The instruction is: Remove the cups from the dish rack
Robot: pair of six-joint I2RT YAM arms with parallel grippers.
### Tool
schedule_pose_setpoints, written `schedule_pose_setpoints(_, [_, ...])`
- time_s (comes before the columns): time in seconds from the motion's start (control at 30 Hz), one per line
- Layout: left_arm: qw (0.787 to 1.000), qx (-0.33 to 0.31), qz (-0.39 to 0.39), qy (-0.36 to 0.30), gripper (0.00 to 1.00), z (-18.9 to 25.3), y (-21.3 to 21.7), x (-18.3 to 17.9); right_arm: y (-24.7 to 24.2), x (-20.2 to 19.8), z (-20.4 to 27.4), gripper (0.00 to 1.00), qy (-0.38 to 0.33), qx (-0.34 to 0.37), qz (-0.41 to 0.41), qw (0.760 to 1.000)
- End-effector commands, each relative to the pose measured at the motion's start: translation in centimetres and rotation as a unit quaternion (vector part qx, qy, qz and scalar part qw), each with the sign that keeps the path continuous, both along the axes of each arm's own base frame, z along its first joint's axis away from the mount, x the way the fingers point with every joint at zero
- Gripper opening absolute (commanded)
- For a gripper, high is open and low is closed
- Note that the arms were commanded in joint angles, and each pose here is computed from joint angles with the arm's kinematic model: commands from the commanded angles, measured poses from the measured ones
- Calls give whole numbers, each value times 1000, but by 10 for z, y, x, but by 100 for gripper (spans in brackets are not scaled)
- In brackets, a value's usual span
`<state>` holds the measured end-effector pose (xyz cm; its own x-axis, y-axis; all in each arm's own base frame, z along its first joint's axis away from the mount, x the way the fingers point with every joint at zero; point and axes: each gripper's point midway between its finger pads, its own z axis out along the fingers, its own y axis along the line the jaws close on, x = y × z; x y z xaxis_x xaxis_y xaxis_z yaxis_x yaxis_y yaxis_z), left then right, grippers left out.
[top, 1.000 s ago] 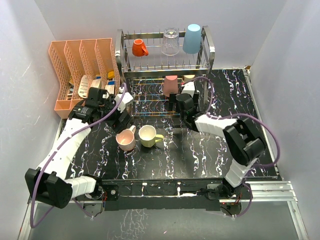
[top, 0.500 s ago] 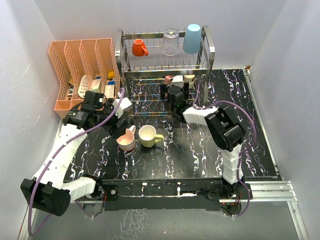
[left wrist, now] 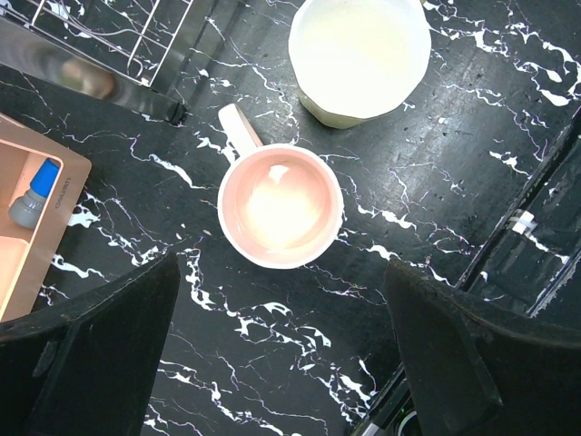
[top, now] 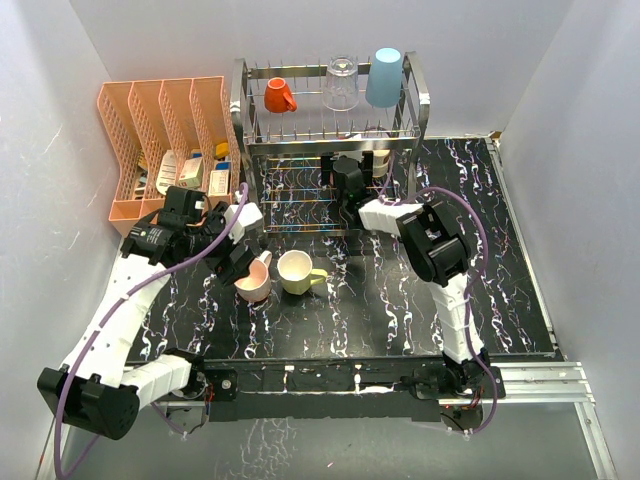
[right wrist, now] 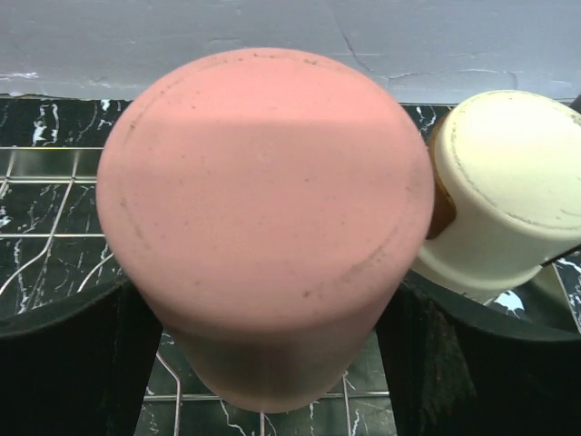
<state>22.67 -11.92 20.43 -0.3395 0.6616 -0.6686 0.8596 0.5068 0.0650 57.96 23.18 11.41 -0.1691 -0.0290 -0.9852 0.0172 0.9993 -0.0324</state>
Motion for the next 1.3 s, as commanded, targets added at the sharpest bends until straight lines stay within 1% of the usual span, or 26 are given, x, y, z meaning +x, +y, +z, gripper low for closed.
schedule_pose_setpoints(0.0, [1000, -15, -16, -3, 93, 6, -4, -9, 15, 10, 34, 79, -36, 27, 24, 999])
schedule_pose_setpoints(0.07, [1000, -17, -17, -5, 93, 6, -4, -8, 18, 6, 34, 68, -34, 31, 32, 998])
schedule_pose_setpoints(0.17, [1000, -22, -18, -10, 93, 8, -6, -7, 19, -2, 38, 55, -35, 38, 40, 998])
schedule_pose_setpoints(0.27, [999, -24, -19, -19, 93, 10, -6, -5, 20, -13, 43, 48, -37, 44, 48, 997])
schedule_pose_setpoints(0.47, [999, -22, -26, -35, 93, 10, -5, -6, 22, -47, 63, 33, -47, 66, 62, 995])
schedule_pose_setpoints(0.63, [998, -24, -34, -55, 93, 16, -6, -5, 21, -89, 59, 32, -37, 79, 68, 994])
schedule_pose_setpoints(0.73, [996, -29, -39, -69, 93, 20, -8, -4, 19, -116, 61, 32, -37, 101, 67, 992])
schedule_pose_setpoints(0.9, [991, -49, -57, -109, 93, 30, -16, 1, 15, -156, 87, 31, -48, 143, 71, 986])
schedule_pose_setpoints(1.0, [986, -57, -71, -137, 93, 34, -20, 7, 13, -180, 100, 31, -33, 179, 79, 980])
schedule_pose_setpoints(1.07, [983, -65, -80, -153, 93, 37, -25, 12, 10, -199, 113, 29, -20, 216, 86, 972])
schedule_pose_setpoints(1.17, [978, -67, -97, -170, 93, 37, -36, 19, 10, -229, 114, 26, 27, 272, 103, 956])
schedule_pose_setpoints(1.27, [970, -54, -133, -195, 93, 35, -54, 20, 8, -258, 117, 24, 78, 327, 109, 935])
